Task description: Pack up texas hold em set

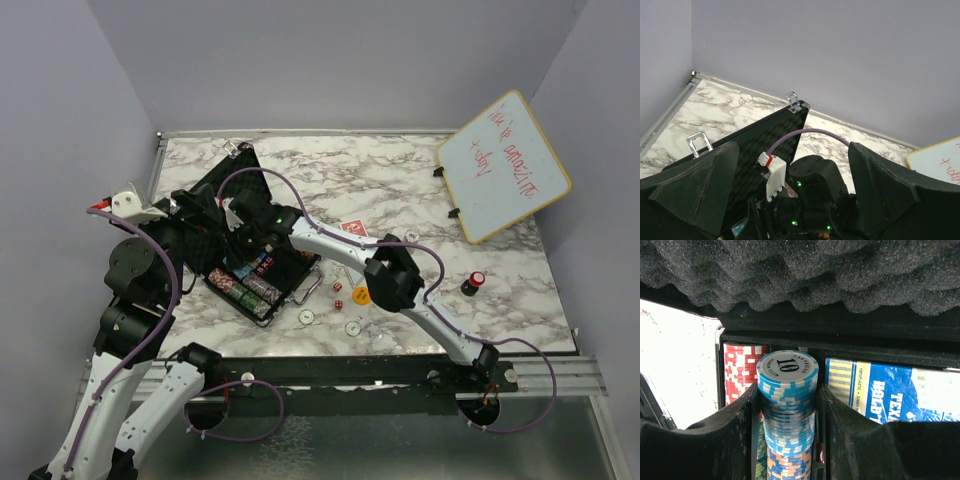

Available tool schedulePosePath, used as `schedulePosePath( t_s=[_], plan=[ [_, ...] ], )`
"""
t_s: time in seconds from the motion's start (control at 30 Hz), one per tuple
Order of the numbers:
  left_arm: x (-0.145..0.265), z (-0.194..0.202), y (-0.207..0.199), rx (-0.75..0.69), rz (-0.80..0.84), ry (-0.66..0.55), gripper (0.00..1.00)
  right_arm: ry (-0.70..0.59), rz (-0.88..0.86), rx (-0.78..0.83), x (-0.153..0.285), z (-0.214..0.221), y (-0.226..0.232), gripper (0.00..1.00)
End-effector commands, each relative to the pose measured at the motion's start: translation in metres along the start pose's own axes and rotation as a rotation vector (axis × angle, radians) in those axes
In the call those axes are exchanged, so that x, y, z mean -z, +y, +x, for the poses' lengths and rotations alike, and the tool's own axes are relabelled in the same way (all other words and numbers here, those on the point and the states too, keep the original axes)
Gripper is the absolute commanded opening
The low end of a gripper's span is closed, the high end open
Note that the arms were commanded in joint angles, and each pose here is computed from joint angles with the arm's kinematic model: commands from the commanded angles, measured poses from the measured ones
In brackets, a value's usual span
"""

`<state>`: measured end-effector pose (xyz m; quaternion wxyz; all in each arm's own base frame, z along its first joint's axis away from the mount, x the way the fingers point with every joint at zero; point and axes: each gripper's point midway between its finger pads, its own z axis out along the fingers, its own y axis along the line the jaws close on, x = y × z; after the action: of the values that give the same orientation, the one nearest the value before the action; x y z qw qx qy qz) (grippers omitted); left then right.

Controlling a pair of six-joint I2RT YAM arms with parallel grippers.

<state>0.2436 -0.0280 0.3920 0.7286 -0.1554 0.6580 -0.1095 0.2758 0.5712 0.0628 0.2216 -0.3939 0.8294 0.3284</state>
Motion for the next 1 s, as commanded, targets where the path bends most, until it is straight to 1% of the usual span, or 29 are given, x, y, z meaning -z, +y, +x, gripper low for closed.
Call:
schedulePosePath(
  t_s=[0.0, 0.13, 0.17, 0.23, 0.4, 0.57, 0.67, 0.77, 0.87, 0.97],
  plan=[
    [-0.003, 0.002, -0.006, 0.009, 0.032, 0.000, 0.99, 0.096, -0.023, 0.000, -0.006, 0.027, 0.003, 0.41],
    [-0.004, 0.004, -0.008, 0.007, 0.038, 0.007, 0.99, 0.066, -0.064, 0.002, 0.000, 0.020, 0.012, 0.69],
    [-0.004, 0.004, -0.008, 0.006, 0.038, 0.008, 0.99, 0.049, -0.075, 0.002, 0.002, 0.017, 0.015, 0.73],
    [-0.005, 0.004, -0.008, 0.005, 0.037, 0.009, 0.99, 0.018, -0.084, -0.002, 0.007, 0.009, 0.019, 0.77],
    [-0.006, 0.006, -0.008, 0.002, 0.037, 0.016, 0.99, -0.047, -0.028, -0.013, 0.018, -0.012, 0.017, 0.77],
    [-0.007, 0.008, -0.008, -0.005, 0.037, 0.020, 0.99, -0.155, 0.055, -0.040, 0.041, -0.029, 0.008, 0.76],
    [-0.006, 0.007, -0.008, -0.005, 0.039, 0.018, 0.99, -0.272, 0.101, -0.051, 0.069, -0.048, 0.003, 0.76],
    [-0.005, 0.006, -0.009, -0.004, 0.042, 0.017, 0.99, -0.398, 0.210, -0.083, 0.108, -0.066, -0.015, 0.76],
    [-0.006, 0.008, -0.009, -0.006, 0.046, 0.020, 0.99, -0.479, 0.348, -0.127, 0.147, -0.067, -0.044, 0.76],
    [-0.006, 0.009, -0.010, -0.007, 0.051, 0.026, 0.99, -0.524, 0.490, -0.164, 0.188, -0.057, -0.072, 0.76]
  ],
)
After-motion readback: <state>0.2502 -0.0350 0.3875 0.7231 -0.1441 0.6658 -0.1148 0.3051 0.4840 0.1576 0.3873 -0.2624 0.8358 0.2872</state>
